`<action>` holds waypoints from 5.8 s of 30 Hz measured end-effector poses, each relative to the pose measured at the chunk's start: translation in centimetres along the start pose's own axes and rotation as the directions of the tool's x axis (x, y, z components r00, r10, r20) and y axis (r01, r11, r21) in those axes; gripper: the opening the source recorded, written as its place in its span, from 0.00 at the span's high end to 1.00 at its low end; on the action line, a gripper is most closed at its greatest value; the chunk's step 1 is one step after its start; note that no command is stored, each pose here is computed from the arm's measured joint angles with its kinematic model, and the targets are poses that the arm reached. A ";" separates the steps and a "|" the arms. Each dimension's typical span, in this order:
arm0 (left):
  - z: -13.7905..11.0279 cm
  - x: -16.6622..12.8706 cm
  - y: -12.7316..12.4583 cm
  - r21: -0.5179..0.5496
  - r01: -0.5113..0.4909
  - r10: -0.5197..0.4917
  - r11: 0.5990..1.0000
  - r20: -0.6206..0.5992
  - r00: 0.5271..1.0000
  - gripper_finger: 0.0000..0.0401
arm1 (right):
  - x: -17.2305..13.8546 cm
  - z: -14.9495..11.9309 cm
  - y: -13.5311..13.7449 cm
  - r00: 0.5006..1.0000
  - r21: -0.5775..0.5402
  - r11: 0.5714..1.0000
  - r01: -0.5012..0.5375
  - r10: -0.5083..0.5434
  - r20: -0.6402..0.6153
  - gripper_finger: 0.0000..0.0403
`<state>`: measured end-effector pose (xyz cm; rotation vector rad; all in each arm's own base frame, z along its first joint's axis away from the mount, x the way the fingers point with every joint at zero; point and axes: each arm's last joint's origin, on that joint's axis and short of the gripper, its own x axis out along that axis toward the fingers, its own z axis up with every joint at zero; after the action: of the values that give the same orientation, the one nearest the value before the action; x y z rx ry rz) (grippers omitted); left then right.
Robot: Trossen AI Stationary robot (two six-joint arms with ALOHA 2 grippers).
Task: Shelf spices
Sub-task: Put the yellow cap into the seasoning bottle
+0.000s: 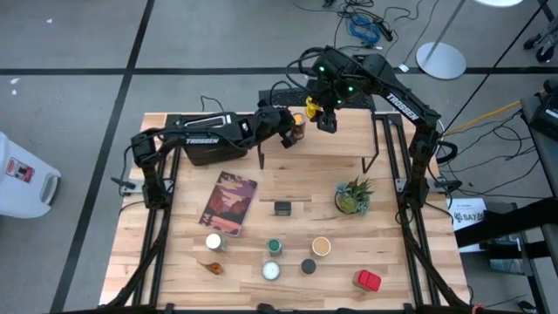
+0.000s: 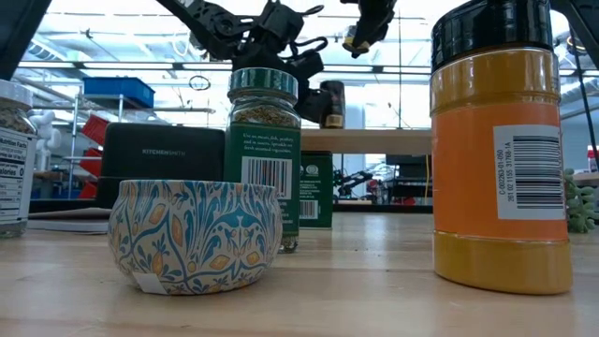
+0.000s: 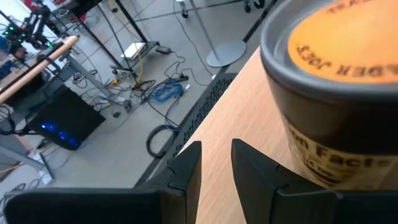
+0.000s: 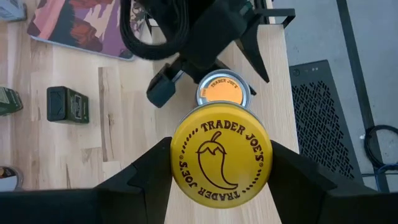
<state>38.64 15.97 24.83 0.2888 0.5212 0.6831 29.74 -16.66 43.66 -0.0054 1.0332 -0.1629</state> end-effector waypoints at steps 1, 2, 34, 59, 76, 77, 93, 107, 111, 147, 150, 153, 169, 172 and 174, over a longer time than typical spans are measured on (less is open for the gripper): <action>0.0 0.1 -0.1 0.002 0.003 -0.003 1.000 -0.002 1.000 0.76 | 0.0 0.0 0.0 1.000 0.003 1.000 -0.001 0.001 -0.003 0.48; 0.1 0.2 -0.3 0.002 0.005 -0.005 1.000 -0.002 1.000 0.76 | 0.0 -0.1 0.0 1.000 0.007 1.000 -0.002 0.002 -0.006 0.48; 0.8 1.5 -1.8 -0.069 0.113 -0.106 0.991 0.099 0.989 0.76 | -0.1 -0.8 -0.5 0.998 0.088 0.996 -0.002 0.007 -0.059 0.48; 1.4 1.8 -1.9 -0.165 0.145 -0.113 0.976 0.188 0.976 0.76 | 0.2 -0.7 -0.6 0.998 0.100 0.995 -0.004 0.010 -0.064 0.48; 1.9 -0.6 -0.7 -0.127 0.115 -0.110 0.985 0.048 0.993 0.76 | 3.4 -0.1 -1.0 0.991 0.103 0.993 -0.062 0.074 -0.116 0.48; 2.0 -0.8 -0.6 -0.127 0.116 -0.111 0.985 0.047 0.993 0.76 | 3.4 -0.1 -1.0 0.991 0.107 0.992 -0.061 0.074 -0.116 0.48; 2.0 -1.3 -0.8 -0.116 0.125 -0.123 0.985 0.021 0.992 0.76 | 4.4 -0.5 -1.1 0.984 0.154 0.985 -0.073 0.097 -0.153 0.48; 2.0 -1.3 -0.8 -0.117 0.125 -0.123 0.985 0.022 0.992 0.76 | 5.2 -0.9 -1.1 0.976 0.151 0.984 -0.097 0.124 -0.181 0.48; 2.0 -1.3 -0.8 -0.117 0.125 -0.123 0.985 0.022 0.992 0.76 | 5.2 -0.9 -1.0 0.976 0.140 0.985 -0.100 0.124 -0.180 0.48; 1.2 0.4 -1.8 -0.153 0.121 -0.115 0.981 0.048 0.992 0.76 | 5.4 -0.4 0.4 0.974 0.050 0.991 -0.126 0.133 -0.183 0.46; 1.3 0.4 -1.7 -0.158 0.119 -0.110 0.980 0.062 0.992 0.76 | 5.4 -0.3 0.5 0.974 0.043 0.991 -0.129 0.135 -0.183 0.46; 1.4 0.4 -1.7 -0.160 0.118 -0.108 0.980 0.068 0.992 0.76 | 5.4 -0.3 0.6 0.974 0.040 0.991 -0.130 0.135 -0.183 0.46; 1.4 0.4 -1.7 -0.163 0.117 -0.107 0.980 0.070 0.992 0.76 | 5.6 -0.3 0.5 0.973 0.028 0.991 -0.134 0.137 -0.187 0.46; 1.4 0.4 -1.7 -0.163 0.118 -0.107 0.980 0.070 0.992 0.76 | 5.9 -0.3 0.6 0.970 0.022 0.990 -0.141 0.142 -0.195 0.46; 1.4 0.4 -1.7 -0.163 0.118 -0.107 0.980 0.070 0.992 0.76 | 6.1 -0.4 0.7 0.969 0.016 0.989 -0.147 0.147 -0.199 0.46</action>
<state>40.54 14.89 25.14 0.1212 0.4157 0.6020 32.58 -16.77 38.21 0.0901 1.2295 -0.0286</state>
